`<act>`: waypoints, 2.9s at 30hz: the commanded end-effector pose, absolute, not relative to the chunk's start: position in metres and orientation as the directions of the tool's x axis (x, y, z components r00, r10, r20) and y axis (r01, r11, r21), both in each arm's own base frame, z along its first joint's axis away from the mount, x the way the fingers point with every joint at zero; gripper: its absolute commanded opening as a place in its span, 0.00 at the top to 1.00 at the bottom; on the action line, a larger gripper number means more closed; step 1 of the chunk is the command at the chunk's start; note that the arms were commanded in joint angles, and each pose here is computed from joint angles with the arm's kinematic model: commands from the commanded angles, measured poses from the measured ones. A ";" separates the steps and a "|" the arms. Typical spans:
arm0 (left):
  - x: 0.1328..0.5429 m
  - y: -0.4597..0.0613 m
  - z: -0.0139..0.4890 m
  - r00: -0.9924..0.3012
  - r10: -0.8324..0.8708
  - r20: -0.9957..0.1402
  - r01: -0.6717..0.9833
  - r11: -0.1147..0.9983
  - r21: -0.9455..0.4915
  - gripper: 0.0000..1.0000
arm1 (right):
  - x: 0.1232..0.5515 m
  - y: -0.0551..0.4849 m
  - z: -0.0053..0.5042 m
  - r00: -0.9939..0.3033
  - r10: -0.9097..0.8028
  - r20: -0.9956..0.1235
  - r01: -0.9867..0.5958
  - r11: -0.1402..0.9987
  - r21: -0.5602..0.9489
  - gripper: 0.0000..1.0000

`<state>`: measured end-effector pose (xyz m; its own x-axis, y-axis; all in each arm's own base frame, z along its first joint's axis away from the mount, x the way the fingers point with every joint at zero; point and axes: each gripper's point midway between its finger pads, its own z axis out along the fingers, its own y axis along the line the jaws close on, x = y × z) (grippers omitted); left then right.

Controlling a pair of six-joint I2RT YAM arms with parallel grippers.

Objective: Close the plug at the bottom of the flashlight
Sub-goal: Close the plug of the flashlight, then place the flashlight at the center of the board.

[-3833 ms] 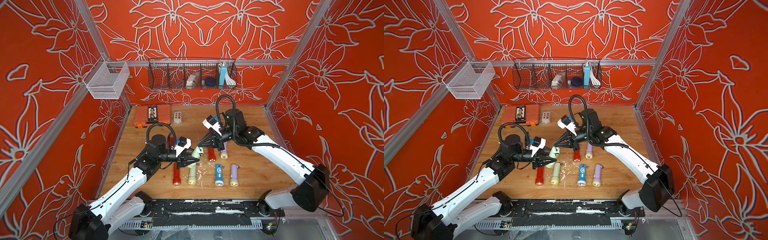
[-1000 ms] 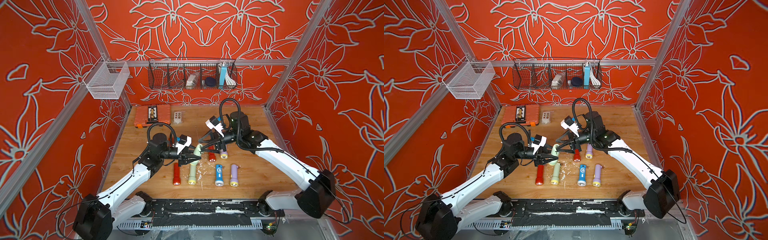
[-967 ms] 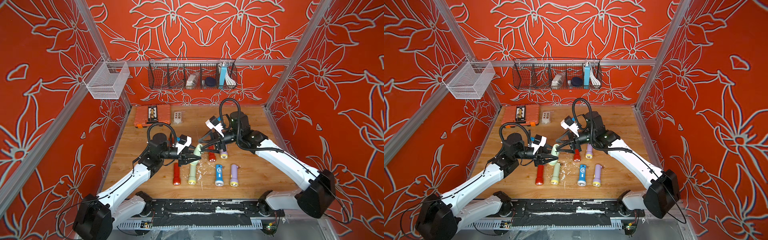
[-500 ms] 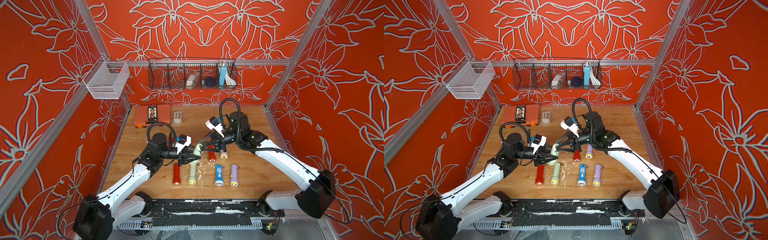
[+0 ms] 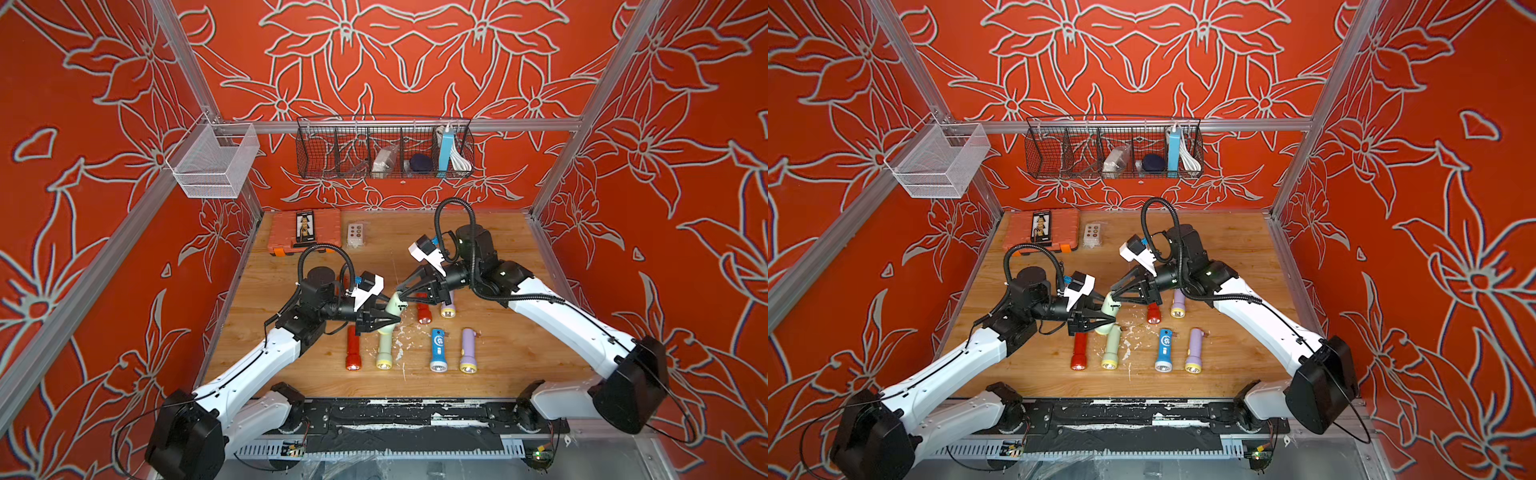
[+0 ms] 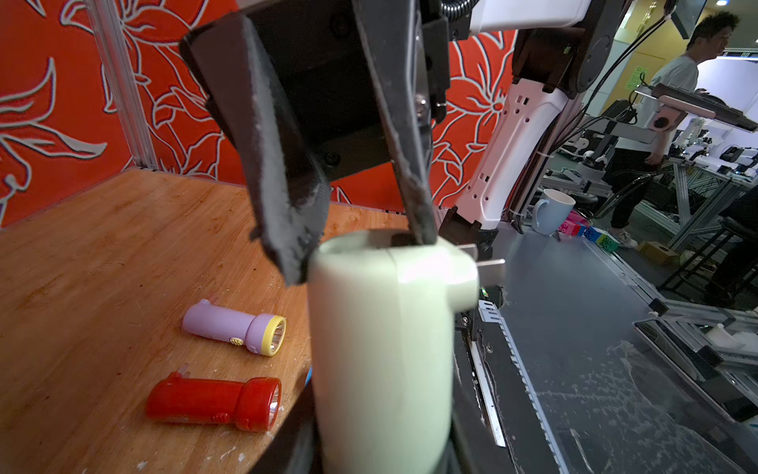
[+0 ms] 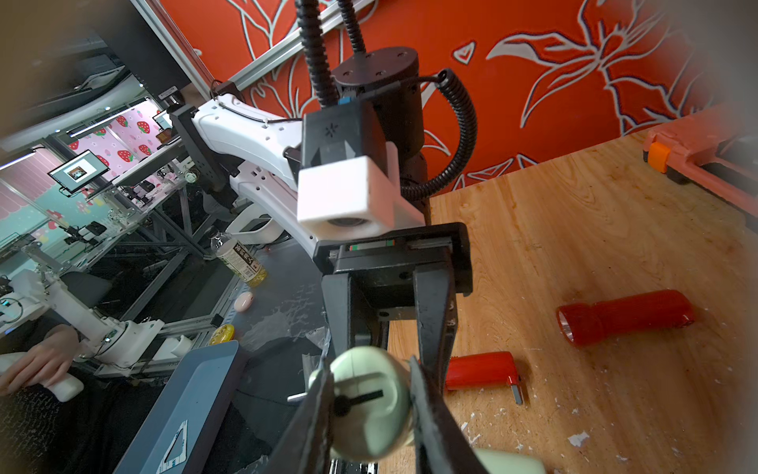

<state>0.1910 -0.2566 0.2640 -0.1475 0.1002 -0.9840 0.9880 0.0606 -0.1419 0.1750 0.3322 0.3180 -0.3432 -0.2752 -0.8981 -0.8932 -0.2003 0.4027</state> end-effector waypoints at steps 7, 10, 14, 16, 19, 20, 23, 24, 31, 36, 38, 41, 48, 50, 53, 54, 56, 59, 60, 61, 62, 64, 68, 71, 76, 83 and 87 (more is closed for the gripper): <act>0.191 -0.251 0.331 0.114 -0.002 -0.993 0.988 0.102 0.113 1.00 | 0.160 0.342 0.273 -0.416 -0.375 -0.829 -0.845 -0.178 0.505 0.82; 0.192 -0.249 0.335 0.139 0.001 -0.990 0.983 0.120 0.138 1.00 | 0.155 0.344 0.265 -0.423 -0.398 -0.814 -0.835 -0.177 0.521 0.89; 0.194 -0.245 0.343 0.175 -0.003 -0.985 0.973 0.150 0.173 1.00 | 0.148 0.349 0.258 -0.429 -0.417 -0.801 -0.819 -0.194 0.539 1.00; 0.193 -0.244 0.346 0.186 -0.007 -0.982 0.971 0.153 0.183 1.00 | 0.147 0.351 0.256 -0.435 -0.422 -0.795 -0.812 -0.197 0.549 1.00; 0.189 -0.244 0.347 0.180 -0.007 -0.984 0.975 0.137 0.177 1.00 | 0.154 0.353 0.255 -0.423 -0.419 -0.804 -0.838 -0.156 0.523 1.00; 0.187 -0.244 0.346 0.175 -0.005 -0.985 0.976 0.132 0.173 1.00 | 0.159 0.353 0.256 -0.416 -0.416 -0.808 -0.853 -0.130 0.506 1.00; 0.184 -0.244 0.337 0.149 0.012 -0.989 0.983 0.111 0.149 1.00 | 0.181 0.354 0.263 -0.382 -0.408 -0.829 -0.903 -0.027 0.429 1.00; 0.182 -0.244 0.334 0.138 0.018 -0.990 0.985 0.101 0.139 1.00 | 0.189 0.354 0.269 -0.365 -0.400 -0.841 -0.916 -0.006 0.401 1.00; 0.180 -0.243 0.314 0.081 0.069 -0.994 0.992 0.096 0.087 1.00 | 0.215 0.352 0.335 -0.244 -0.318 -0.916 -0.969 0.033 0.247 0.85; 0.190 -0.242 0.292 0.040 0.110 -0.993 0.988 0.143 0.056 1.00 | 0.220 0.343 0.379 -0.168 -0.232 -0.958 -0.985 0.083 0.152 0.63; 0.193 -0.242 0.285 0.028 0.122 -0.992 0.987 0.155 0.047 1.00 | 0.221 0.337 0.390 -0.143 -0.208 -0.968 -0.986 0.116 0.121 0.59; 0.197 -0.243 0.283 0.018 0.126 -0.992 0.985 0.166 0.038 1.00 | 0.226 0.328 0.396 -0.121 -0.191 -0.974 -0.979 0.183 0.086 0.55; 0.224 -0.239 0.275 -0.078 0.143 -0.987 0.952 0.304 -0.031 1.00 | 0.267 0.296 0.368 -0.166 -0.155 -0.974 -0.861 0.504 0.067 0.25; 0.235 -0.237 0.272 -0.141 0.141 -0.980 0.929 0.361 -0.082 1.00 | 0.278 0.283 0.354 -0.195 -0.142 -0.971 -0.804 0.590 0.075 0.13; 0.252 -0.236 0.261 -0.256 0.142 -0.956 0.886 0.430 -0.173 1.00 | 0.295 0.259 0.331 -0.254 -0.111 -0.961 -0.683 0.724 0.097 0.02; 0.259 -0.236 0.258 -0.300 0.137 -0.944 0.865 0.457 -0.208 1.00 | 0.300 0.249 0.323 -0.271 -0.100 -0.957 -0.636 0.765 0.101 0.02; 0.274 -0.233 0.254 -0.382 0.114 -0.917 0.808 0.522 -0.271 1.00 | 0.306 0.236 0.309 -0.285 -0.098 -0.954 -0.588 0.803 0.093 0.02; 0.301 -0.225 0.244 -0.523 0.048 -0.851 0.667 0.645 -0.373 1.00 | 0.312 0.219 0.287 -0.322 -0.101 -0.941 -0.532 0.842 0.092 0.02; 0.308 -0.222 0.240 -0.562 0.027 -0.827 0.621 0.675 -0.399 1.00 | 0.314 0.213 0.281 -0.334 -0.101 -0.937 -0.508 0.857 0.088 0.02; 0.314 -0.221 0.238 -0.584 0.011 -0.812 0.591 0.692 -0.415 1.00 | 0.315 0.209 0.277 -0.341 -0.104 -0.934 -0.495 0.865 0.084 0.02; 0.318 -0.222 0.234 -0.603 0.002 -0.798 0.572 0.698 -0.431 1.00 | 0.316 0.206 0.270 -0.352 -0.109 -0.929 -0.484 0.871 0.081 0.02; 0.331 -0.220 0.228 -0.629 -0.025 -0.777 0.521 0.729 -0.444 1.00 | 0.317 0.200 0.258 -0.375 -0.121 -0.919 -0.467 0.881 0.074 0.02; 0.360 -0.203 0.206 -0.702 -0.087 -0.707 0.328 0.842 -0.428 1.00 | 0.318 0.187 0.238 -0.415 -0.146 -0.898 -0.417 0.908 0.044 0.02; 0.376 -0.183 0.189 -0.746 -0.147 -0.649 0.155 0.910 -0.384 1.00 | 0.317 0.182 0.233 -0.422 -0.152 -0.894 -0.404 0.914 0.035 0.02; 0.382 -0.172 0.162 -0.815 -0.179 -0.552 0.016 0.944 -0.329 1.00 | 0.318 0.173 0.234 -0.418 -0.152 -0.896 -0.369 0.929 0.015 0.02; 0.383 -0.181 0.104 -0.926 -0.132 -0.353 -0.037 0.964 -0.265 0.99 | 0.315 0.166 0.233 -0.409 -0.138 -0.902 -0.346 0.938 0.014 0.02; 0.388 -0.186 0.079 -0.950 -0.110 -0.293 -0.037 0.969 -0.244 0.96 | 0.316 0.165 0.232 -0.408 -0.144 -0.901 -0.345 0.938 0.006 0.02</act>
